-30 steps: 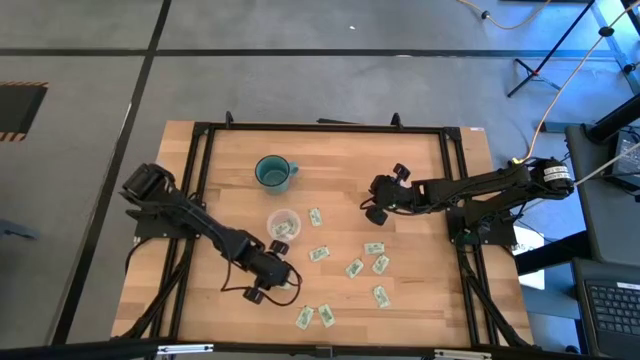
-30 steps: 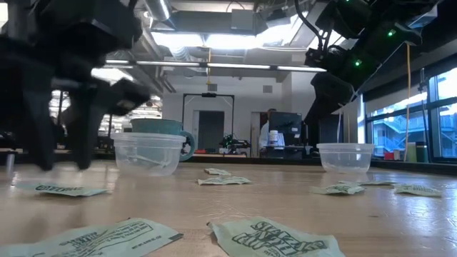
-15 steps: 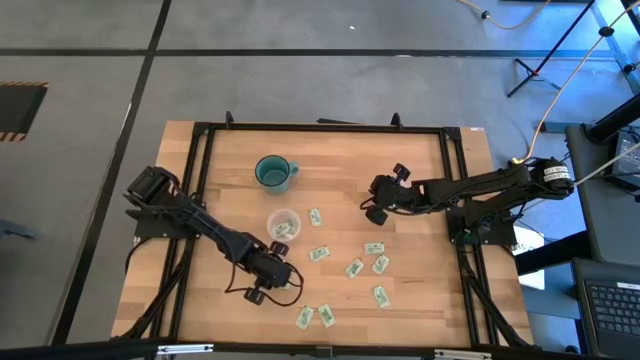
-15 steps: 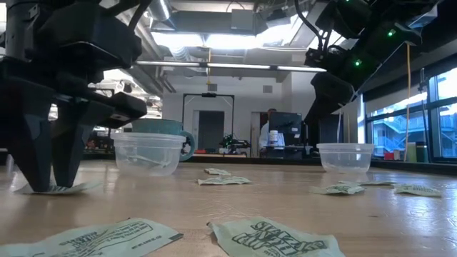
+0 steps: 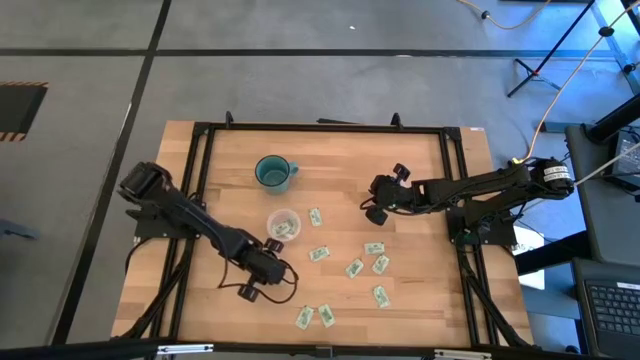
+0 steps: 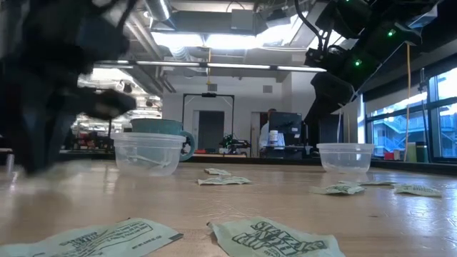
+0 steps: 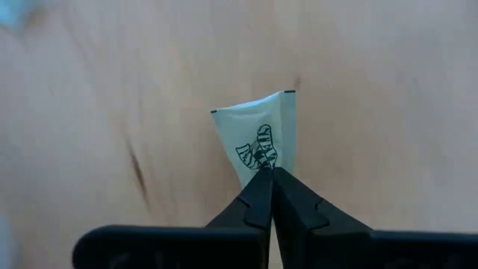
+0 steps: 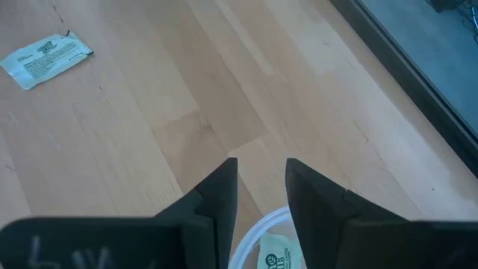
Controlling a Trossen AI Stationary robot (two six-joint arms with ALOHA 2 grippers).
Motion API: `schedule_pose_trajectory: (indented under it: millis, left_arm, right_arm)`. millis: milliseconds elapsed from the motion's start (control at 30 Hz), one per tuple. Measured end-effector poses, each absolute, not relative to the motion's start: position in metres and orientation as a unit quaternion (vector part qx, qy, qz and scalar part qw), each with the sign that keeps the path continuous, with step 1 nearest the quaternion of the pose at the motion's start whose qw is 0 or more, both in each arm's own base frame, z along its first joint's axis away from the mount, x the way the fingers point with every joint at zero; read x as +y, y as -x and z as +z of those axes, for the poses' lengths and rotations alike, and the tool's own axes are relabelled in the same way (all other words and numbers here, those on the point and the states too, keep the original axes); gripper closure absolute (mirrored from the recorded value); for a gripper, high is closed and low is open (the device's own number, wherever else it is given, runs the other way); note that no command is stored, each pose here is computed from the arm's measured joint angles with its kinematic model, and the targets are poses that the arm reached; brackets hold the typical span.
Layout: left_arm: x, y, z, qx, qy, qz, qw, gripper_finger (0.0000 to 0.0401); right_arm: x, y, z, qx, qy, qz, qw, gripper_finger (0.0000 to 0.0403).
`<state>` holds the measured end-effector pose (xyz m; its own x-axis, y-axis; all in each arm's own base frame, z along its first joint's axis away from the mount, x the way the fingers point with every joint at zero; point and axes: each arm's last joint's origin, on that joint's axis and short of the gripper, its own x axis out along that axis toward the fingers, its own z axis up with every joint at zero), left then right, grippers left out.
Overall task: Pick and place Stevia / Truvia into bins
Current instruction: Put the white stevia packet into the left transparent container
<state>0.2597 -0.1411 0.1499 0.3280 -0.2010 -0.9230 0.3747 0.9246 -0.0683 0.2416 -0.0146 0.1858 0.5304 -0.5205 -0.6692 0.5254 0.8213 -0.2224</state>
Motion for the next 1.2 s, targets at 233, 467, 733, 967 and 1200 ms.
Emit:
schedule_pose_trajectory:
  millis: [233, 467, 733, 967, 1200]
  left_arm:
    - [-0.123, -0.244, 0.205, 0.478, -0.094, -0.117, 0.866, 0.0398]
    - [-0.084, -0.242, 0.23, 0.441, -0.048, 0.035, 0.895, 0.0399]
    - [-0.047, -0.253, 0.216, 0.5, -0.035, 0.061, 0.863, 0.0398]
    - [-0.033, -0.264, 0.196, 0.542, -0.008, 0.043, 0.839, 0.0398]
    - [-0.029, -0.27, 0.181, 0.566, 0.005, 0.056, 0.823, 0.0395]
  right_arm:
    - [-0.015, -0.242, 0.186, 0.381, -0.003, -0.299, 0.875, 0.0285]
    - [-0.015, -0.242, 0.186, 0.381, -0.003, -0.299, 0.875, 0.0285]
    - [-0.015, -0.242, 0.186, 0.381, -0.003, -0.299, 0.875, 0.0285]
    - [-0.015, -0.242, 0.186, 0.382, -0.002, -0.298, 0.875, 0.0285]
    - [-0.015, -0.242, 0.186, 0.385, 0.007, -0.295, 0.875, 0.0285]
